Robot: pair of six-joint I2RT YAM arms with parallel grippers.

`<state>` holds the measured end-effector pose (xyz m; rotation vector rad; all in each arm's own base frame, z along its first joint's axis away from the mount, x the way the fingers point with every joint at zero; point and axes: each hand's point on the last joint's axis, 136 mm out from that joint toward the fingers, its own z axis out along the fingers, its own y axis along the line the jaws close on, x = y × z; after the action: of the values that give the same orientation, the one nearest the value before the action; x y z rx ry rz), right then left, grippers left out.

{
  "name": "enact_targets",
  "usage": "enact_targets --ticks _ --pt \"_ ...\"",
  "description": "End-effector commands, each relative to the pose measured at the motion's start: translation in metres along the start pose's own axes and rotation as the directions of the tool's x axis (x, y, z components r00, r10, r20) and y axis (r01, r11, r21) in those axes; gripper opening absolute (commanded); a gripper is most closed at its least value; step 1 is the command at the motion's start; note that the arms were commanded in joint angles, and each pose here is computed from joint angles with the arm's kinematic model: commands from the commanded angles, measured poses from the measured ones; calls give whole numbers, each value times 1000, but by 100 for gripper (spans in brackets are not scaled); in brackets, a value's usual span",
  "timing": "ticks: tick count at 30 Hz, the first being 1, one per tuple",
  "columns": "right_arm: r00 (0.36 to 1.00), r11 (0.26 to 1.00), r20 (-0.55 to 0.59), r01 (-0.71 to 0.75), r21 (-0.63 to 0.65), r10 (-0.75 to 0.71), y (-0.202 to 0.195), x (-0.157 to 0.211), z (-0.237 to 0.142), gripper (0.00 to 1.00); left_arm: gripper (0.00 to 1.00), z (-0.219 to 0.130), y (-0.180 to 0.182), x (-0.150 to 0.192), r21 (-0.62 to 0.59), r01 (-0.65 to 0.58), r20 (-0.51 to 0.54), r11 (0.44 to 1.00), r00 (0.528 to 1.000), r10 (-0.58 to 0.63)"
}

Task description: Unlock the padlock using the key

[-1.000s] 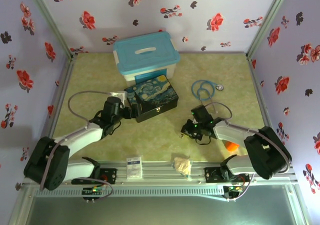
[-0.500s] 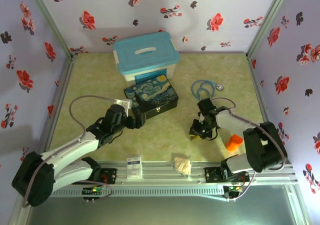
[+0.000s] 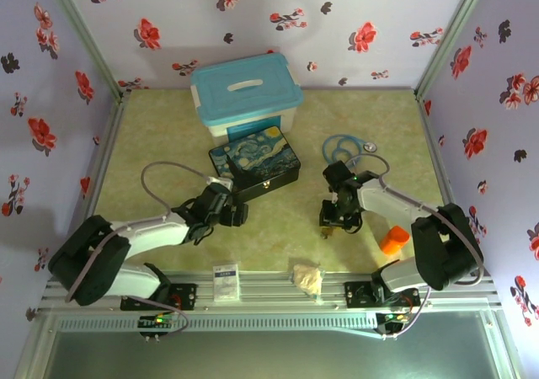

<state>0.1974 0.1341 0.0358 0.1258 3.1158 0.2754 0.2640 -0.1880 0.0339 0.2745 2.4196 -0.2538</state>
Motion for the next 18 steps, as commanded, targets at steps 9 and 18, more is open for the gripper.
enact_targets --ticks 9,18 --pt "964 996 267 -32 88 7 -13 -35 -44 41 100 5 49 -54 -92 169 132 981 979 -157" --pt "786 995 616 -91 29 54 -28 -82 -114 86 100 -46 51 -61 2 203 243 979 950 -197"
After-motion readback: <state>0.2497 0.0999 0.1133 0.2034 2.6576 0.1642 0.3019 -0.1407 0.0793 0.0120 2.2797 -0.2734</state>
